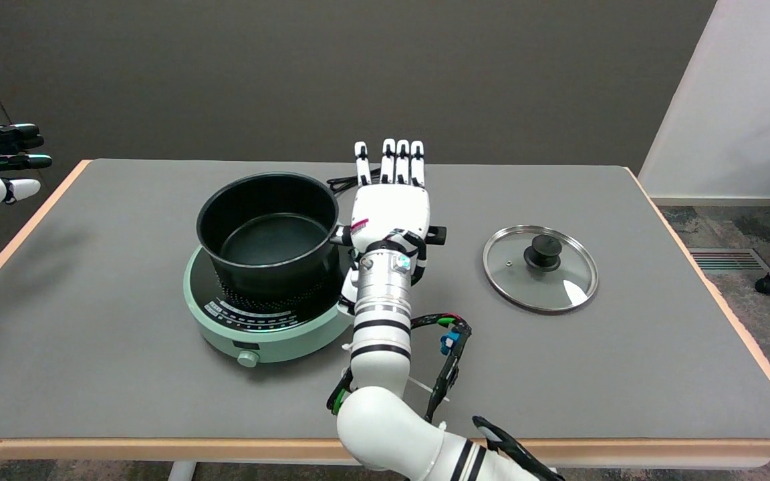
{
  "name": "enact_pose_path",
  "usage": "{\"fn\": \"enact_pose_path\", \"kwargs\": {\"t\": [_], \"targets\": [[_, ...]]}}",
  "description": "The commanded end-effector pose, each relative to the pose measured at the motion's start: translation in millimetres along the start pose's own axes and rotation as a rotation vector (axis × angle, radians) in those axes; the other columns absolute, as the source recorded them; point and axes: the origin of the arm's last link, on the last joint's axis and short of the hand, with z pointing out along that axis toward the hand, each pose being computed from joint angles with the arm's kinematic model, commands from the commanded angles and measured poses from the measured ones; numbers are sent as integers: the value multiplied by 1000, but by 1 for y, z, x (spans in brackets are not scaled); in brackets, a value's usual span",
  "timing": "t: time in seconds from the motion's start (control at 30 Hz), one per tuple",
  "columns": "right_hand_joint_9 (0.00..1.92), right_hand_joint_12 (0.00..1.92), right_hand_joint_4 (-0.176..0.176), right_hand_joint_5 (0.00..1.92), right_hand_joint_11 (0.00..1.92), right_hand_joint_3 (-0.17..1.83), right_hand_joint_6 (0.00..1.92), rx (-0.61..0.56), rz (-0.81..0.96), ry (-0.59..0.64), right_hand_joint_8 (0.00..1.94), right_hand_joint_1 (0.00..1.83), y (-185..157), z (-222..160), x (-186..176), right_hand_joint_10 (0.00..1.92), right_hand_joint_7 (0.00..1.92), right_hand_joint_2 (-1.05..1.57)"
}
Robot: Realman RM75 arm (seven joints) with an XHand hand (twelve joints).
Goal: Pick up the soup pot.
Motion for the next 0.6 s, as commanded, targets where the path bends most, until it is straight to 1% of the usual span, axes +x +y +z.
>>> {"fn": "enact_pose_path", "kwargs": {"t": [0.03, 0.43, 0.6], "targets": [[0, 0, 176, 0, 0, 1100, 0, -20, -34, -47, 0, 1225, 2, -11, -9, 0, 0, -993], [0, 0, 176, 0, 0, 1093, 0, -25, -45, -32, 0, 1231, 0, -9, -5, 0, 0, -987], [1, 1, 176, 1, 1, 1050, 1, -23, -47, -28, 1, 1233, -1, -8, -4, 1, 1, -977]]}}
